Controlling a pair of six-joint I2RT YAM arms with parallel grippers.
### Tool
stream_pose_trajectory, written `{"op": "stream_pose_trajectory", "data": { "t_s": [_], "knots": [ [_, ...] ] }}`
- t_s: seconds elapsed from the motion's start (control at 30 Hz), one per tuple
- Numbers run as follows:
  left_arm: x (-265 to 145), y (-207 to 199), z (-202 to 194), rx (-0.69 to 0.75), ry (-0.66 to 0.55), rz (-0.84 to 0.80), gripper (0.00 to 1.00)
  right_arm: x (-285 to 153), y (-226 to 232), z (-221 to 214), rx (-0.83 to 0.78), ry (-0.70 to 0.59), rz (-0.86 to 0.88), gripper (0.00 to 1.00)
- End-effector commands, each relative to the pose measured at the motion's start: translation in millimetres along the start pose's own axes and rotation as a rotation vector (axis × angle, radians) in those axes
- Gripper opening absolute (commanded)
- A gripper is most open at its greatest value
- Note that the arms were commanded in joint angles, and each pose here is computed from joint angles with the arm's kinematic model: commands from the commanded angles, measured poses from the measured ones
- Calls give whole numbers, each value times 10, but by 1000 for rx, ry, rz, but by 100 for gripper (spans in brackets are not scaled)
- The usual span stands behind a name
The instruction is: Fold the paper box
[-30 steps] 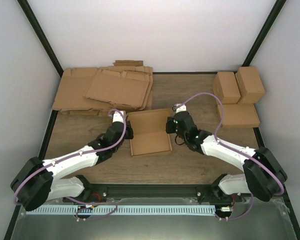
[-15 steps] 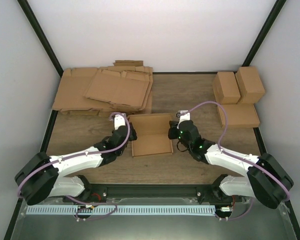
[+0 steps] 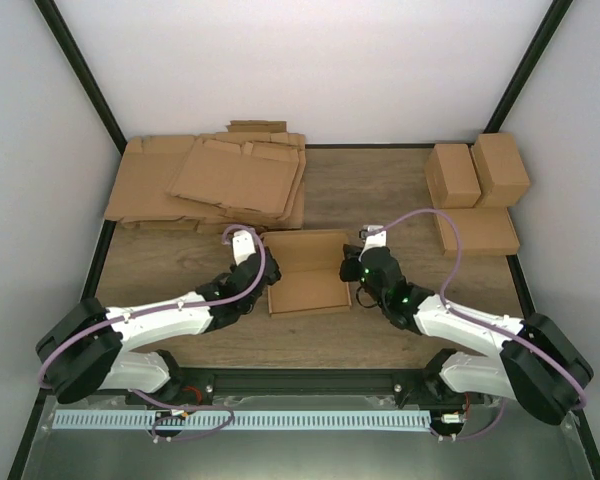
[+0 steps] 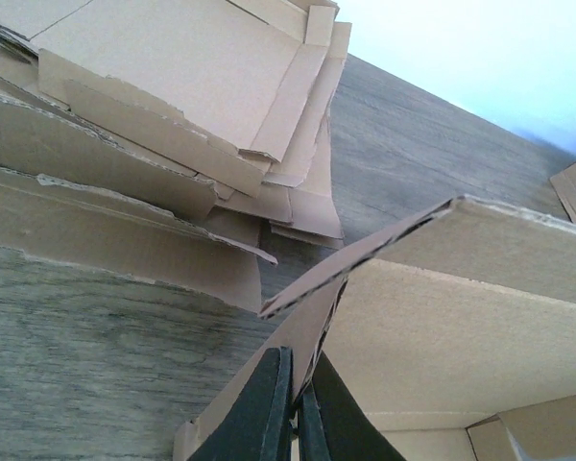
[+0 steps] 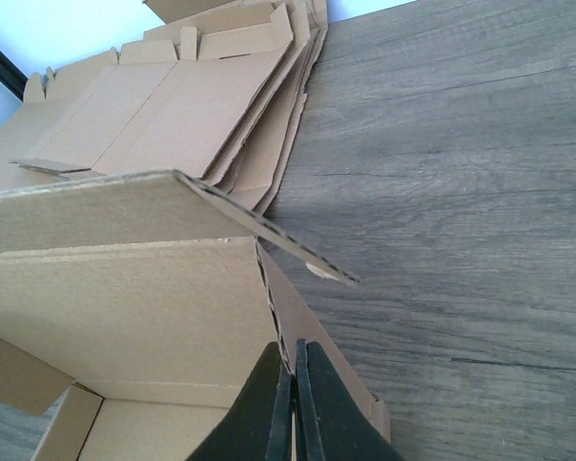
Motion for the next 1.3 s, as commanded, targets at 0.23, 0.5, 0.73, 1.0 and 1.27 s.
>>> {"op": "stream_pose_trajectory", "data": {
  "t_s": [0.23, 0.5, 0.73, 1.0, 1.27],
  "knots": [
    [35, -196, -391, -50, 177, -73, 4, -59, -96, -379, 77, 151, -11, 1],
    [-33, -211, -433, -75, 174, -58, 4, -110, -130, -429, 94, 153, -22, 1],
    [-135, -211, -354, -37, 209, -50, 20, -197, -132, -370, 15, 124, 0, 1],
    [-546, -109, -93, 30, 252, -101, 98, -248, -175, -412, -75, 110, 29, 1],
    [-1011, -355, 497, 331, 223, -377, 100, -261, -96, -435, -157, 107, 137, 1]
  ]
}}
Point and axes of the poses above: each gripper's point midway between its finger pads, its own x axis out along the fingers, its own y axis along the line the jaws close on, z = x × y, the point moved 8 cm from there along -x, back along the fingers, and after that the axes turned 5 degrees about x, right-handed, at the moved point
